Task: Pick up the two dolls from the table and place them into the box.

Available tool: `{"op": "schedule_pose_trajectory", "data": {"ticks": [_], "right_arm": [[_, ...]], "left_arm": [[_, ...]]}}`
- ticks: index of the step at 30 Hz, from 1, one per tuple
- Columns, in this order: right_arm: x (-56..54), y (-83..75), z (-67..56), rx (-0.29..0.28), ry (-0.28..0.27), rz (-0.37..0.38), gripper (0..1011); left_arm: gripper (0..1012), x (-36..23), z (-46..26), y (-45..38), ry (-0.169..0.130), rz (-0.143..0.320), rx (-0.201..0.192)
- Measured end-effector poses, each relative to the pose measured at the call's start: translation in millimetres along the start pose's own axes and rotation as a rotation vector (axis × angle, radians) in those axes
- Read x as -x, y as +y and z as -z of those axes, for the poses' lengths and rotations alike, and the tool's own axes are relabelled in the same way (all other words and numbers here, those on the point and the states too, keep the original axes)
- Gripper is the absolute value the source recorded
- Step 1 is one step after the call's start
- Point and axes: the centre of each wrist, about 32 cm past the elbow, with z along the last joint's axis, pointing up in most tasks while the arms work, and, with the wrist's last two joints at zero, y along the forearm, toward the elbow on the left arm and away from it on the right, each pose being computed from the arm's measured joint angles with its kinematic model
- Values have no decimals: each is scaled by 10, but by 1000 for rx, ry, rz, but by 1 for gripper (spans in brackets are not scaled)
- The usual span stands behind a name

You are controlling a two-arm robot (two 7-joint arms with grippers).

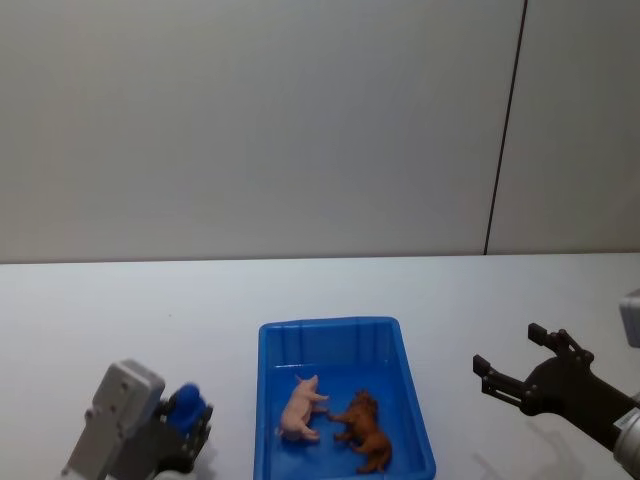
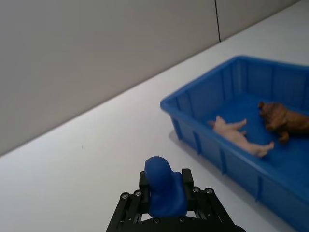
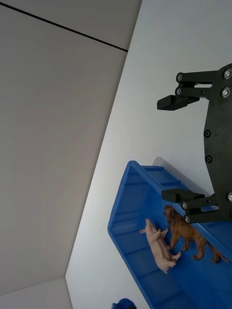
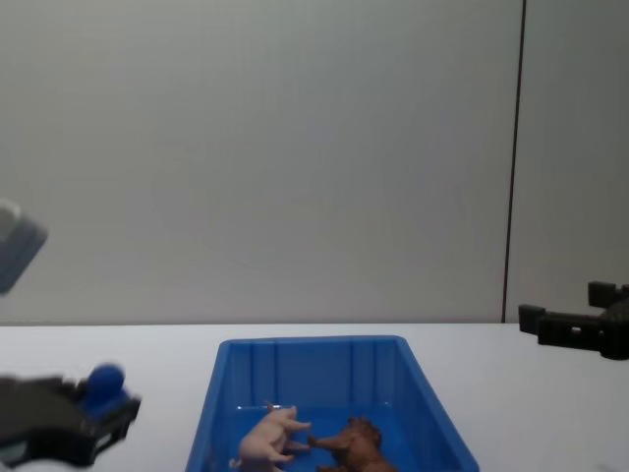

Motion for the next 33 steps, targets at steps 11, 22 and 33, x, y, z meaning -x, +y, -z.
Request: {"op": "schedule_pose_trajectory", "data": {"ticks": [11,22,33], "right_arm": [[0,0,0,0,0,0,1001],[0,0,0,0,0,0,1001],[0,0,0,0,0,0,1001]], "left_arm": [[329,23,-411,-230,-66,63,138],[580,242,-696,-529,-88,189,246],[927,392,-813,-701,-83,277,306]]}}
